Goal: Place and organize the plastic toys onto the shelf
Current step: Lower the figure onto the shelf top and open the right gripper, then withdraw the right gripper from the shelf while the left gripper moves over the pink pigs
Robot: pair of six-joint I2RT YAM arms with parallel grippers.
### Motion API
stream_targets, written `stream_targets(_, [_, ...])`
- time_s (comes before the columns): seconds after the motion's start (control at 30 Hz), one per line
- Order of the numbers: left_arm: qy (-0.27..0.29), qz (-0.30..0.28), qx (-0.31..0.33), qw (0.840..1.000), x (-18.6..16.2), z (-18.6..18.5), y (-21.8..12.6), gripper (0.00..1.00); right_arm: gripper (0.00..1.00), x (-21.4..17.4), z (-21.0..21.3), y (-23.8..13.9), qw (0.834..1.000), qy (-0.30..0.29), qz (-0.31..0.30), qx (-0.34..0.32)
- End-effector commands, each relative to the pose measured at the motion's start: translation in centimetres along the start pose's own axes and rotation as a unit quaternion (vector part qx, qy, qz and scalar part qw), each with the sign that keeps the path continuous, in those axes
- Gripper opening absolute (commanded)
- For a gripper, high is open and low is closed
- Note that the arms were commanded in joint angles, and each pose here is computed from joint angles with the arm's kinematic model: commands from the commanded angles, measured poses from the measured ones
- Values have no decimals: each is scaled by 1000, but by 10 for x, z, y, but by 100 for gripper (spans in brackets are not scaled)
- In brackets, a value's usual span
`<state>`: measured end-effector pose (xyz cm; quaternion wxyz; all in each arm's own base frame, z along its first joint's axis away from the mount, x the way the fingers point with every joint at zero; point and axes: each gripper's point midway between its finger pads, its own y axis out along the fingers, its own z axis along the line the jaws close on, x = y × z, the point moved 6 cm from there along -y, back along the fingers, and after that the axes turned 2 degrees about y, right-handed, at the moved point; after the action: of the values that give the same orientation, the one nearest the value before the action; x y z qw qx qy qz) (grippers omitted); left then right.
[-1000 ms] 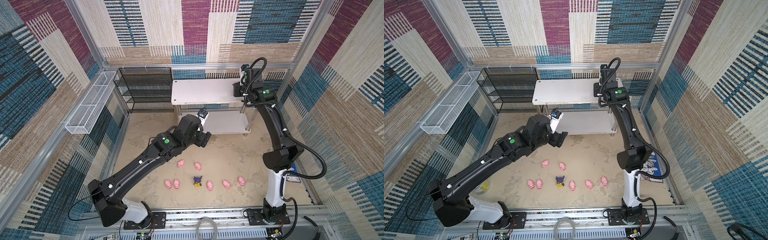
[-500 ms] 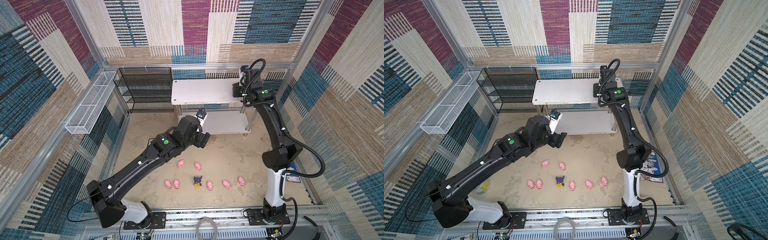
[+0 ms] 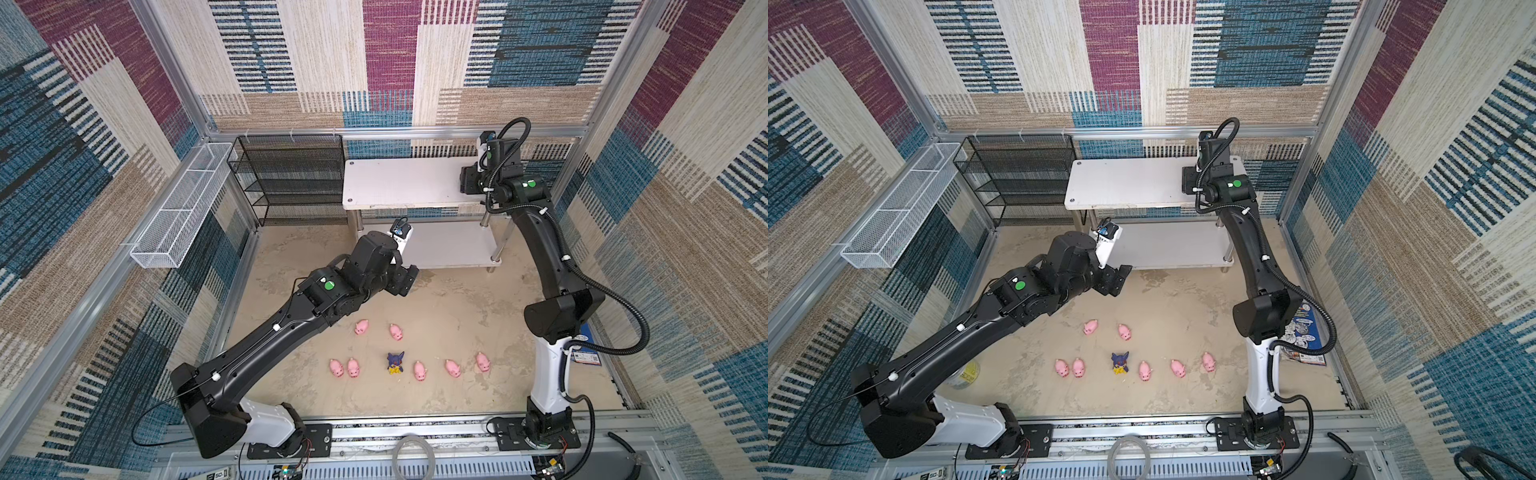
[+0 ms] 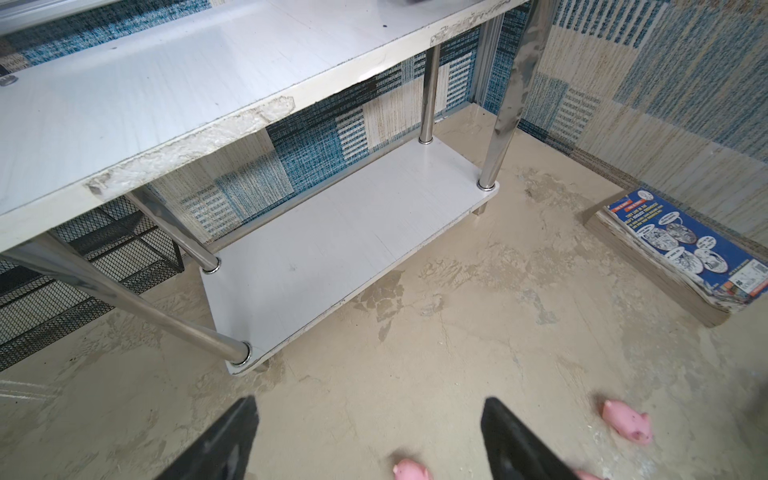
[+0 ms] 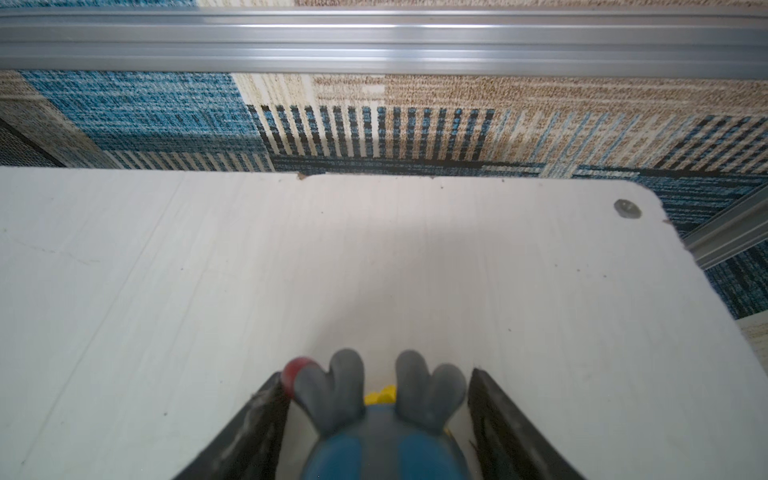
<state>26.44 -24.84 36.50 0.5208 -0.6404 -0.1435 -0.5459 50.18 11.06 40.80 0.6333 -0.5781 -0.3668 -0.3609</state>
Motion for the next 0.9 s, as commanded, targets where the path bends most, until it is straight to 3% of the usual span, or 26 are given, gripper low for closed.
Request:
stream_targets(0.0, [-13, -11, 7, 1000, 4, 2, -2, 89, 75, 0, -1, -4, 1000, 7, 3, -3])
stream_targets(0.17, [-15, -14, 8, 1000, 5, 3, -4, 89, 83, 3, -2, -9, 1000, 9, -4, -3])
stream_targets(0.33, [-18, -21, 13, 1000, 7, 5, -6, 89, 100, 16, -1, -25, 999, 15, -35, 7])
stream_targets(0.6, [-24, -31, 25, 999, 10, 11, -12, 90, 100, 39, -3, -62, 996, 23, -86, 14])
stream_targets(0.87, [-34, -41, 32, 998, 5, 17, -28, 91, 100, 30, -7, -90, 995, 36, -90, 25])
